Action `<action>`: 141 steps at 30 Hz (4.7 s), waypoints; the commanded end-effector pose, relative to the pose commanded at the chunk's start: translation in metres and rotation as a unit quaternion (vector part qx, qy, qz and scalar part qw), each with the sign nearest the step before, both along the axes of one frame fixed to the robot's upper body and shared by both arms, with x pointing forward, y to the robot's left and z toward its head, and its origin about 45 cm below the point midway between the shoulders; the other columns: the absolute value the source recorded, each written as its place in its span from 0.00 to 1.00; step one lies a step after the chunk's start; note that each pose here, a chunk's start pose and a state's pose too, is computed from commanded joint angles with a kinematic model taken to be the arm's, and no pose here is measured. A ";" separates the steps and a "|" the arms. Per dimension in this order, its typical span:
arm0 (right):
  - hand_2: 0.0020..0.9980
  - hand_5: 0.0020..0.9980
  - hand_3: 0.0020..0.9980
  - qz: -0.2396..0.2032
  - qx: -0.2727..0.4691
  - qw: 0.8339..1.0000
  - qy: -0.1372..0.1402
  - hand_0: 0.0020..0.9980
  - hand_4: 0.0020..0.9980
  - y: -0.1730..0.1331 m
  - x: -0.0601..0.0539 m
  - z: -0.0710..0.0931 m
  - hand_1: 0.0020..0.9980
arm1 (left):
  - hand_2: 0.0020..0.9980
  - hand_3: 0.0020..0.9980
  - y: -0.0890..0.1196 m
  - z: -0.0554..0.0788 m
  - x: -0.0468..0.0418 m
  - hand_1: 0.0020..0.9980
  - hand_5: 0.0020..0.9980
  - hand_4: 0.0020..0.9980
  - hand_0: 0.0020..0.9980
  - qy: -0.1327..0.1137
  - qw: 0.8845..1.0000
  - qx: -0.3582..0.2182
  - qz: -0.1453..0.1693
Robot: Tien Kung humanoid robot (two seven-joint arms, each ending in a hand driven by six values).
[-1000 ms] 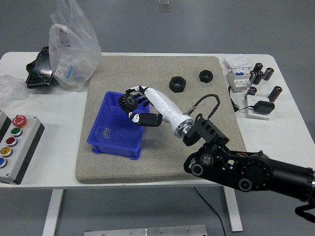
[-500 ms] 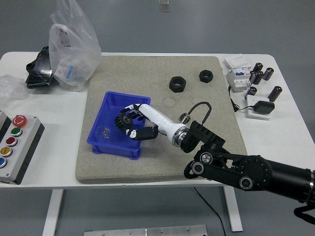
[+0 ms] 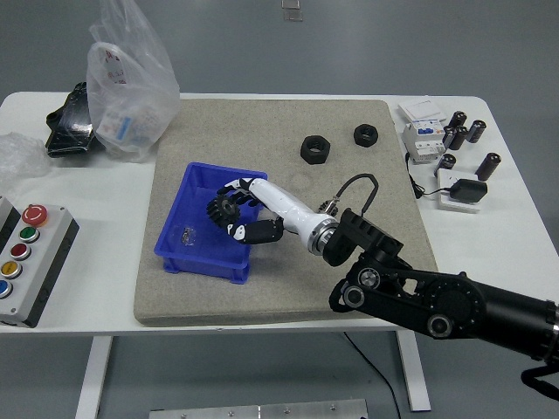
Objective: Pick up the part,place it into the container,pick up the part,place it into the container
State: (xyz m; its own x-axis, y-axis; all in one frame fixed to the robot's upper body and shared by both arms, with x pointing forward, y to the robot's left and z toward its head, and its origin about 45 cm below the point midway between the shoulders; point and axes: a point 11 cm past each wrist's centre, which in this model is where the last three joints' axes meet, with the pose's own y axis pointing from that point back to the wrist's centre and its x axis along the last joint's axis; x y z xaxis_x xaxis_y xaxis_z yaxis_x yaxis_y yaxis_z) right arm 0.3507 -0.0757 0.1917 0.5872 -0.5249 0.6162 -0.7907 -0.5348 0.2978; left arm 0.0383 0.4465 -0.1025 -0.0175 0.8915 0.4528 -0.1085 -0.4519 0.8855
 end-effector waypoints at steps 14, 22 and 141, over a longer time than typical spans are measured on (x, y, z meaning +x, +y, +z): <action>0.89 0.27 0.92 -0.016 -0.002 1.000 -0.010 0.84 0.79 -0.007 0.004 0.004 0.83 | 0.55 0.61 0.000 0.000 -0.0014 0.56 0.27 0.69 0.63 0.002 1.000 0.001 0.001; 0.81 0.23 0.84 -0.106 0.011 0.992 -0.074 0.73 0.72 -0.043 0.023 0.028 0.77 | 0.55 0.61 0.000 0.000 -0.0018 0.56 0.27 0.68 0.63 0.001 1.000 0.000 0.001; 0.74 0.30 0.72 -0.220 0.153 0.956 -0.115 0.62 0.56 -0.112 0.026 0.037 0.70 | 0.55 0.61 -0.001 -0.001 -0.0037 0.56 0.27 0.68 0.63 0.005 1.000 0.001 0.004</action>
